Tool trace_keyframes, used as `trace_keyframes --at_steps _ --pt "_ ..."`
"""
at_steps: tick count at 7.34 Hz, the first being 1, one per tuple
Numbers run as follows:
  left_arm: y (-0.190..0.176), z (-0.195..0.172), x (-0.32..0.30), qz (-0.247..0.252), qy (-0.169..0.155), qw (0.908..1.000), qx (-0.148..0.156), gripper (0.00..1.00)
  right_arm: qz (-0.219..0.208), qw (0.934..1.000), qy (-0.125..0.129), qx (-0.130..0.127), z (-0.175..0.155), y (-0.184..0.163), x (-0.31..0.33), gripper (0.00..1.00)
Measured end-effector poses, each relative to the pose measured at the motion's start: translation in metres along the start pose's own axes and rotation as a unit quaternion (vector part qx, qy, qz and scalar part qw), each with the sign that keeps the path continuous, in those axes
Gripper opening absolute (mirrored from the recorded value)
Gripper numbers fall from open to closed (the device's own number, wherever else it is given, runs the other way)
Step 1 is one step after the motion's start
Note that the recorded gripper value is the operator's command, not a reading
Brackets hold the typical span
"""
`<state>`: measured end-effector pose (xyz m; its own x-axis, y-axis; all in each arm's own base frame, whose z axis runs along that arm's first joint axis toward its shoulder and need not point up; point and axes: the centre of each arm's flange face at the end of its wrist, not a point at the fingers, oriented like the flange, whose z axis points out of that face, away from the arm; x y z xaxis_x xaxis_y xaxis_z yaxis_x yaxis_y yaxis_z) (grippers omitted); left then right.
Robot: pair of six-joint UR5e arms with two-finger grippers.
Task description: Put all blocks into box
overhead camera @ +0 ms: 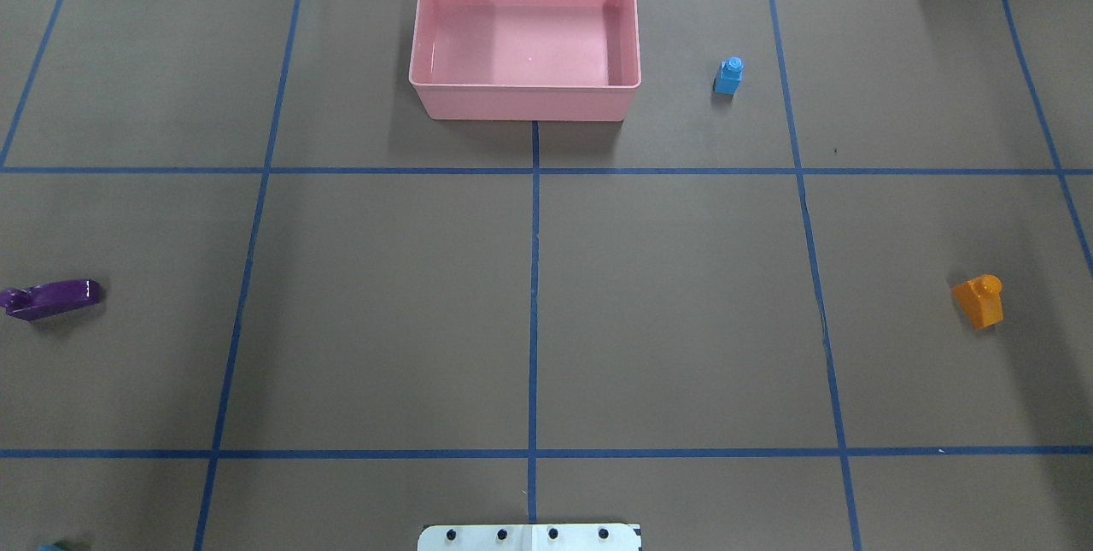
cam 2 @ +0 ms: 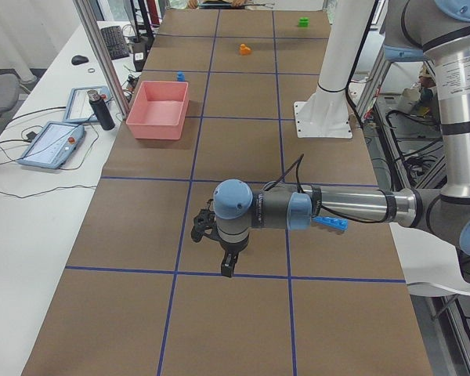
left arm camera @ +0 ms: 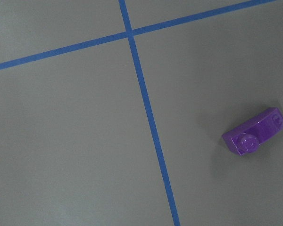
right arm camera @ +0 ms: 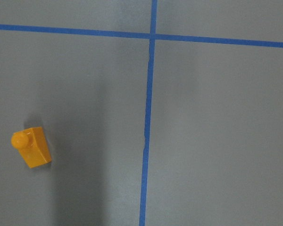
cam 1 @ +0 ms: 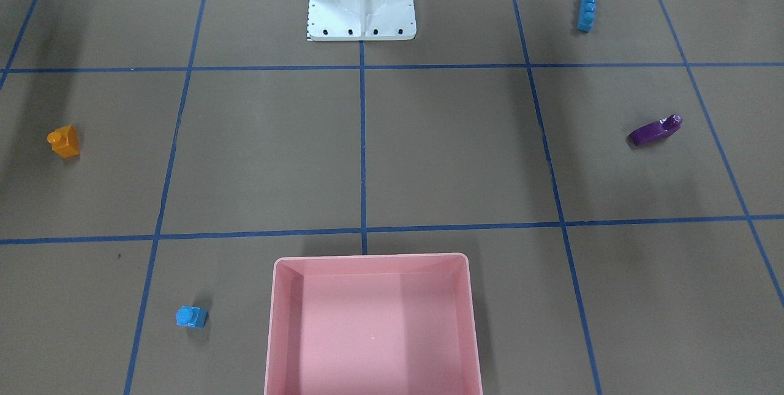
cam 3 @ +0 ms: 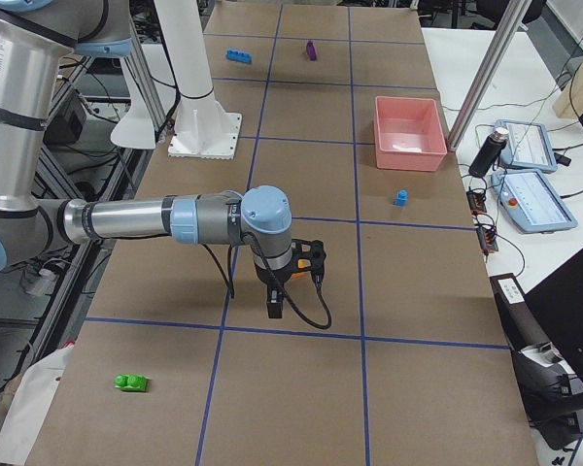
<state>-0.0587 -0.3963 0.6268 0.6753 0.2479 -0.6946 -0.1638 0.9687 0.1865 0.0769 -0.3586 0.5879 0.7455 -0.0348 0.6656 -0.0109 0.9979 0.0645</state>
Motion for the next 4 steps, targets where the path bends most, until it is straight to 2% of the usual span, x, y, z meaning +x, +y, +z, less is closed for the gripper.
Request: trace_keyframes --at_steps 2,4 --pt "-0.0004 -0.0006 0.0007 0.002 0.000 1.0000 0.001 1.00 -0.002 1.0000 -0.001 0.002 -0.0014 -0.0022 -0.0015 1.00" --pt "-0.0018 -0.0032 0.0033 0.006 0.000 1.0000 0.005 1.00 -0.026 0.9994 -0.002 0.023 -0.0050 -0.0101 -0.0098 1.00"
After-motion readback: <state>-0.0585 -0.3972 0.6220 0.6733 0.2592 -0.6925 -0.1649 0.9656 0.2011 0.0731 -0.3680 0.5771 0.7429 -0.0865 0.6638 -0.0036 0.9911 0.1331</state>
